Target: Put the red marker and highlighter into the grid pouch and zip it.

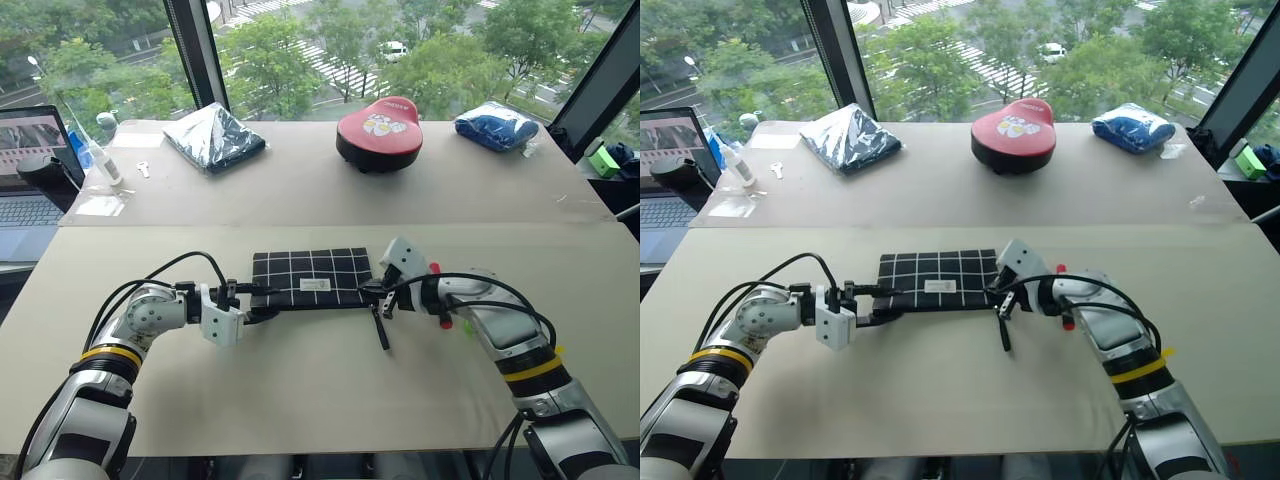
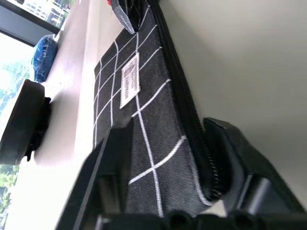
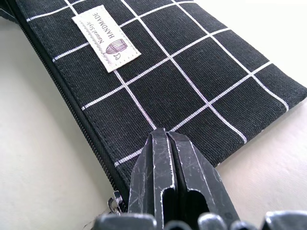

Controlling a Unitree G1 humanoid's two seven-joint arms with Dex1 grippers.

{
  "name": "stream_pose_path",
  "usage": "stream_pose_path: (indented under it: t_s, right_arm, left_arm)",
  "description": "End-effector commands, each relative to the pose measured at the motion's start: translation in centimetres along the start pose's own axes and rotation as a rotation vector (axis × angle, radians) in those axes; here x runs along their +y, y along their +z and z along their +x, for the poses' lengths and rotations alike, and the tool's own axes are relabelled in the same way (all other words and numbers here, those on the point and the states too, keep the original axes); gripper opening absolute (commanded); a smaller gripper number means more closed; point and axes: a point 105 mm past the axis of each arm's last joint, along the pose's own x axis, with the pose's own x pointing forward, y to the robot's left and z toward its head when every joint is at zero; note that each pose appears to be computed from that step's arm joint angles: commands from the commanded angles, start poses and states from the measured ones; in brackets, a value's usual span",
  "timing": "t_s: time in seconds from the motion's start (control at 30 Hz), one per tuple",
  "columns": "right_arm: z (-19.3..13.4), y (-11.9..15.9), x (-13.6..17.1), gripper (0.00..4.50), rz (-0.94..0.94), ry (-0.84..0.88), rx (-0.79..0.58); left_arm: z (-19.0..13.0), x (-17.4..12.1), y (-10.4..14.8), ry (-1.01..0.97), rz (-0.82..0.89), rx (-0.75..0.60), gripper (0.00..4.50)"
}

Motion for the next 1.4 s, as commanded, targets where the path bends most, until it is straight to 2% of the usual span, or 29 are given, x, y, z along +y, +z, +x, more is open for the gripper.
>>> stream_pose_path:
  t_s: [0.03,0.17,0.23,0.27,0.3,0.37,0.4,0.5,0.57,0.73,0.83,0.9,1.0,1.13,1.4]
  right_arm:
    - [-0.9,0.4,-0.5,0.0,-0.006,-0.021,-0.013]
    - [-1.0,0.4,-0.5,0.0,-0.009,-0.026,-0.016]
    - [-1.0,0.4,-0.9,0.0,0.002,-0.05,-0.016]
    - [-1.1,0.7,-2.1,0.0,0.043,-0.11,-0.036]
    - [-1.4,1.4,-3.4,0.47,0.113,-0.163,-0.082]
    - [-2.1,2.8,-5.0,0.71,0.194,-0.217,-0.149]
    - [-2.6,3.4,-5.6,1.09,0.224,-0.229,-0.176]
    - [-4.5,5.5,-6.7,2.15,0.301,-0.223,-0.267]
    - [-6.3,7.0,-6.3,2.79,0.32,-0.16,-0.332]
    - [-9.4,7.7,-5.8,2.79,0.261,-0.149,-0.338]
    - [-9.7,6.4,-5.3,2.79,0.211,-0.174,-0.256]
    - [-8.4,4.6,-4.9,2.79,0.243,-0.206,-0.186]
    - [-6.7,3.7,-4.3,2.79,0.253,-0.223,-0.148]
    - [-5.4,3.3,-5.3,2.79,0.262,-0.295,-0.135]
    - [-4.1,4.3,-6.2,2.79,0.255,-0.323,-0.153]
  left_arm:
    - [-0.5,0.4,-0.1,0.018,-0.001,-0.005,0.05]
    - [-0.4,0.6,-0.2,0.033,-0.032,-0.015,0.05]
    - [-0.2,0.7,-0.3,0.055,-0.099,-0.018,0.05]
    - [-0.1,0.9,-0.5,0.081,-0.161,-0.015,0.05]
    - [0.0,0.9,-0.7,0.101,-0.245,-0.015,0.0]
    - [0.2,1.1,-0.6,0.128,-0.33,-0.035,0.0]
    - [0.2,1.4,-0.5,0.149,-0.364,-0.043,0.0]
    - [0.3,2.5,-0.2,0.224,-0.476,-0.069,0.0]
    - [0.4,3.2,0.1,0.263,-0.532,-0.08,0.0]
    - [0.6,6.2,0.4,0.411,-0.676,-0.078,0.0]
    - [0.9,8.0,0.9,0.48,-0.743,-0.085,0.0]
    - [1.4,8.8,1.4,0.488,-0.764,-0.08,0.0]
    - [2.0,8.7,1.7,0.457,-0.753,-0.051,0.0]
    - [2.2,7.9,1.6,0.428,-0.752,-0.019,0.0]
    - [2.4,6.9,2.1,0.393,-0.751,-0.016,0.0]
